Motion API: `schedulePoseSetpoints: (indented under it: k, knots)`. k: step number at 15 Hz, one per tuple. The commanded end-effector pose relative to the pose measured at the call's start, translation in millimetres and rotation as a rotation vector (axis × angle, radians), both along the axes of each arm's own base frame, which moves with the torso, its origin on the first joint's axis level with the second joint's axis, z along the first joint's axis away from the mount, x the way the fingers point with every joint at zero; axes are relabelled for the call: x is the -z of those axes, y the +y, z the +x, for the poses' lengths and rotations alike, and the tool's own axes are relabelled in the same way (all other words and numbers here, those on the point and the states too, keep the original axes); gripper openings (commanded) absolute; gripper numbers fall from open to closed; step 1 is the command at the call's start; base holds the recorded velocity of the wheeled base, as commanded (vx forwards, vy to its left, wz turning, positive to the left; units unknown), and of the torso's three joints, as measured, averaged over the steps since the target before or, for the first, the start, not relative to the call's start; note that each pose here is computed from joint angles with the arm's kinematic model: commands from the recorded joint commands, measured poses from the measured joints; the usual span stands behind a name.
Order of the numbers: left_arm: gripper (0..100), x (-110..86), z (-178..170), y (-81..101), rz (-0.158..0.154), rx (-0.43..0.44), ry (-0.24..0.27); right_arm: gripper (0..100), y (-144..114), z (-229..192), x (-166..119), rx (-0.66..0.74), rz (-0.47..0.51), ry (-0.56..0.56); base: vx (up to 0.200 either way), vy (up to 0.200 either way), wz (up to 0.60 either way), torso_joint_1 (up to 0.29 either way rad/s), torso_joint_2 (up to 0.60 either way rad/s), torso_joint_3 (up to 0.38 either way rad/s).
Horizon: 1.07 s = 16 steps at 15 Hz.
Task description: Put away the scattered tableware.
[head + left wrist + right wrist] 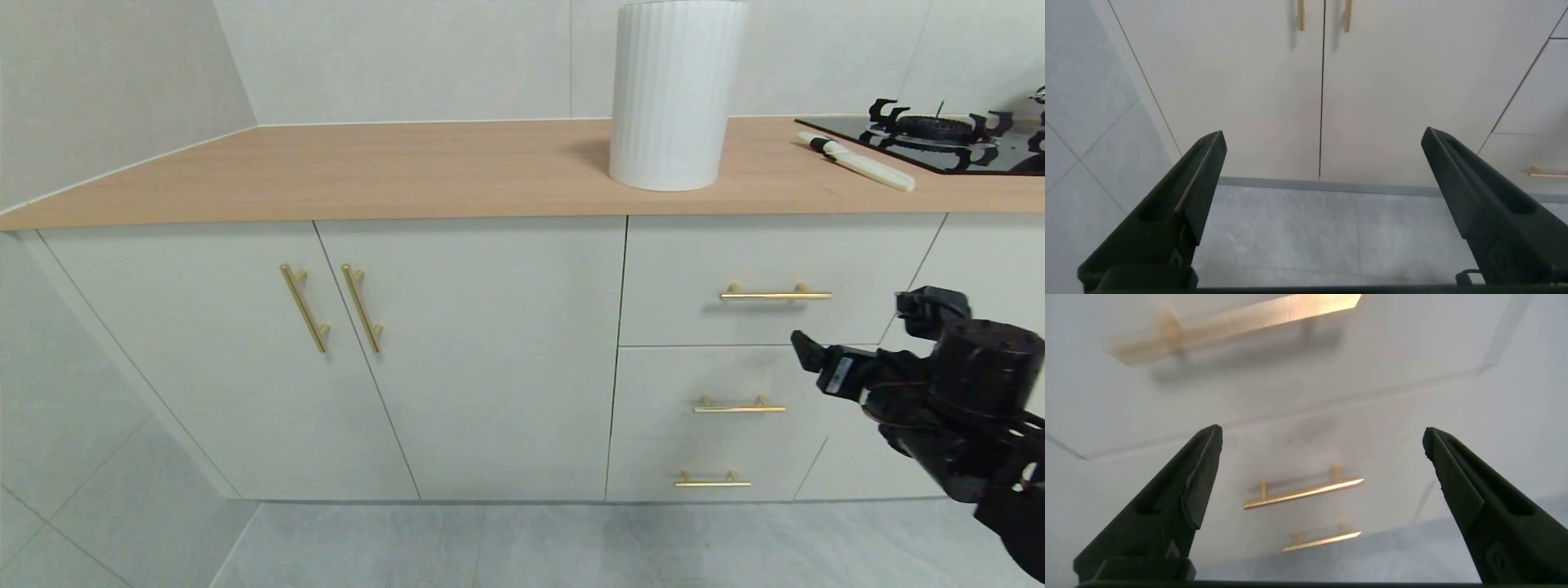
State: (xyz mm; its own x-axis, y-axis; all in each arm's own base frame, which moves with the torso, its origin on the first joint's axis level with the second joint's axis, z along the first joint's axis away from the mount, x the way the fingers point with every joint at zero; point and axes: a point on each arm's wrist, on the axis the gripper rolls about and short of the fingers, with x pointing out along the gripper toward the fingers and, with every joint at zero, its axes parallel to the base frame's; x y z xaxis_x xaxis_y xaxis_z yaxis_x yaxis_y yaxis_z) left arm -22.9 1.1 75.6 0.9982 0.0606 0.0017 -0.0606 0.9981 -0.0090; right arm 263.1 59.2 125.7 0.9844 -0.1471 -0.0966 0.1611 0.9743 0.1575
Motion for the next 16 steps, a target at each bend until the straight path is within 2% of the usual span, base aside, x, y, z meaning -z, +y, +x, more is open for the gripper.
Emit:
schedulePoseSetpoints:
  k: [1, 3, 4, 5, 6, 10, 13, 15, 16]
  knots:
    - [100, 0.0, 0.0, 0.0, 0.0, -0.001, 0.0, 100, -19.8, -88.0, -41.1, 0.041, -0.056, -0.157, 0.0, 0.0, 0.0, 0.0, 0.0, 0.0]
    - [100, 0.0, 0.0, 0.0, 0.0, -0.001, 0.0, 100, -33.9, -126.0, -52.3, 0.074, -0.05, -0.249, 0.0, 0.0, 0.0, 0.0, 0.0, 0.0]
    - [100, 0.0, 0.0, 0.0, 0.0, -0.001, 0.0, 100, -43.2, -151.6, -51.4, 0.101, -0.086, -0.275, 0.0, 0.0, 0.0, 0.0, 0.0, 0.0]
    - [100, 0.0, 0.0, 0.0, 0.0, -0.001, 0.0, 100, -43.2, -151.6, -51.4, 0.101, -0.086, -0.275, 0.0, 0.0, 0.0, 0.0, 0.0, 0.0]
    - [100, 0.0, 0.0, 0.0, 0.0, -0.001, 0.0, 100, -54.4, -192.9, -47.4, 0.127, -0.133, -0.309, 0.0, 0.0, 0.0, 0.0, 0.0, 0.0]
    - [100, 0.0, 0.0, 0.0, 0.0, -0.001, 0.0, 100, -68.0, -253.1, -25.3, 0.192, -0.162, -0.239, 0.0, 0.0, 0.0, 0.0, 0.0, 0.0]
    - [100, 0.0, 0.0, 0.0, 0.0, -0.001, 0.0, 100, -69.6, -290.8, -18.0, 0.269, -0.205, -0.272, 0.0, 0.0, 0.0, 0.0, 0.0, 0.0]
    - [100, 0.0, 0.0, 0.0, 0.0, -0.001, 0.0, 100, -67.8, -303.7, -2.8, 0.27, -0.232, -0.284, 0.0, 0.0, 0.0, 0.0, 0.0, 0.0]
    - [100, 0.0, 0.0, 0.0, 0.0, -0.001, 0.0, 100, -67.9, -299.8, 9.2, 0.266, -0.233, -0.24, 0.0, 0.0, 0.0, 0.0, 0.0, 0.0]
